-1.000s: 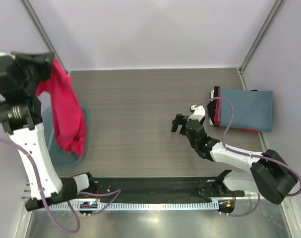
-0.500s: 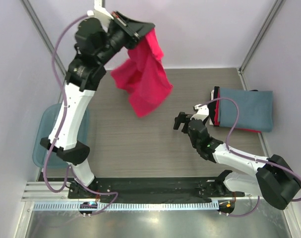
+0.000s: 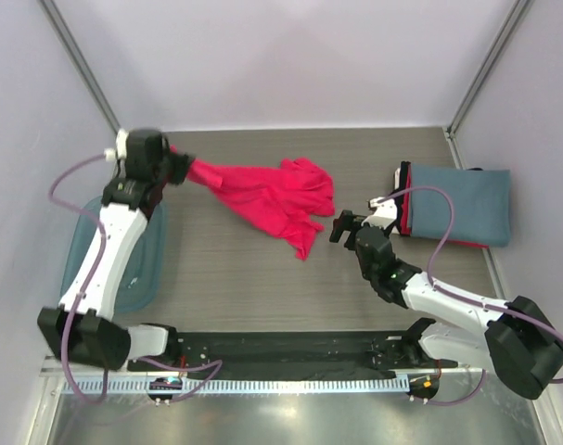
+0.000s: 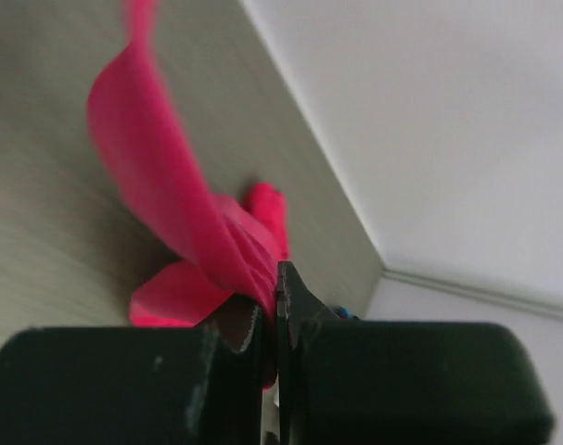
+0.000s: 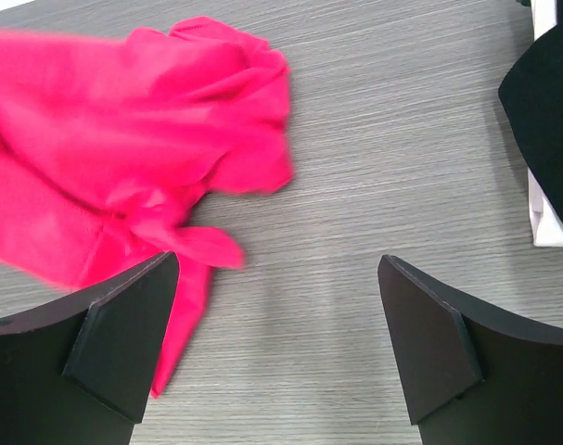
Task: Fold and stack the t-shirts
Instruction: Move the tshirt to the center of the board, then flatten the tshirt out
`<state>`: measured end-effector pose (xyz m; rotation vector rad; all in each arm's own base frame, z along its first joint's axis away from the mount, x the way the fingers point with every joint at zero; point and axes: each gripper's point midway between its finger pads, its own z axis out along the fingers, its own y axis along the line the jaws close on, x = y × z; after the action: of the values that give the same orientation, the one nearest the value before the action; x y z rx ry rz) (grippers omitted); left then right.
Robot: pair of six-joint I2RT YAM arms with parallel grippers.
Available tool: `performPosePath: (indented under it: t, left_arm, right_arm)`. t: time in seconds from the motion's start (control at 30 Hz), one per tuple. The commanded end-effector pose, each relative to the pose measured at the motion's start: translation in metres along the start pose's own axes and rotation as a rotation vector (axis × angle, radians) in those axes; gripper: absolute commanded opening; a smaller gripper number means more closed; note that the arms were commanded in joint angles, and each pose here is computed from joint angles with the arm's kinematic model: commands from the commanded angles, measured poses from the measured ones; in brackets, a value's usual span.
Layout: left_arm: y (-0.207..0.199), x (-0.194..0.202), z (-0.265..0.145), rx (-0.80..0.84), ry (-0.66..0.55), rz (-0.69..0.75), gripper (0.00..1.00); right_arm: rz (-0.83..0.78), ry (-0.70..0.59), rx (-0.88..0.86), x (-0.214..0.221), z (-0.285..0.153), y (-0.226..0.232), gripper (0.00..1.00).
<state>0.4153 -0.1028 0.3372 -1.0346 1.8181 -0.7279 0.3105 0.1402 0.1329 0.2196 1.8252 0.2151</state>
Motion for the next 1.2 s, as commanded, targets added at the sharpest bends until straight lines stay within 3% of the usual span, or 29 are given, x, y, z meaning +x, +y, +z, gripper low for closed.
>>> performPosePath:
  t: [0.0,0.03,0.17,0.5,0.53,0.63,0.7,0.73,0.8,0.87,1.03,1.13,1.17]
  left_arm:
    - [0.053,-0.013,-0.013,-0.009,-0.105,-0.121,0.00]
    - [0.100,-0.005,-0.001,-0.094,-0.118,-0.138,0.00]
    - [0.158,-0.011,0.004,-0.205,-0.200,-0.147,0.00]
    - [0.171,-0.012,0.019,-0.338,-0.163,-0.024,0.01]
    - [0.168,-0.010,0.020,-0.325,-0.138,0.015,0.11]
    - [0.161,-0.001,0.026,-0.291,-0.065,0.100,0.27]
    - [0.163,0.001,0.026,-0.300,-0.057,0.112,0.50]
    - [0.166,-0.001,0.023,-0.317,-0.072,0.116,0.71]
    - [0.166,-0.004,0.019,-0.329,-0.093,0.125,0.87]
    - [0.161,-0.008,0.012,-0.322,-0.122,0.152,0.93]
    - [0.137,0.011,0.002,-0.255,-0.099,0.241,0.93]
    - [0.121,0.033,0.002,-0.215,-0.051,0.372,0.94]
    - [0.113,0.026,-0.001,-0.224,-0.091,0.415,0.95]
  right_arm:
    - [0.022,-0.040,0.021,-0.010,0.003,0.000,0.94]
    - [0.018,-0.030,0.012,-0.008,0.004,0.002,0.93]
    - [-0.032,0.048,0.001,0.009,0.017,0.013,0.87]
    - [-0.093,0.208,-0.084,0.026,0.046,0.048,0.68]
    - [-0.097,0.226,-0.074,0.030,0.050,0.048,0.67]
    - [-0.046,0.300,-0.064,0.032,0.064,0.052,0.54]
    - [0.000,0.365,-0.090,0.028,0.071,0.062,0.50]
    - [0.022,0.374,-0.093,0.028,0.075,0.066,0.50]
    - [0.024,0.381,-0.091,0.030,0.087,0.071,0.50]
    - [0.020,0.406,-0.088,0.037,0.101,0.076,0.55]
    - [0.019,0.464,-0.105,0.055,0.124,0.086,0.56]
    - [0.023,0.483,-0.121,0.061,0.138,0.094,0.56]
    - [0.016,0.491,-0.120,0.065,0.141,0.094,0.56]
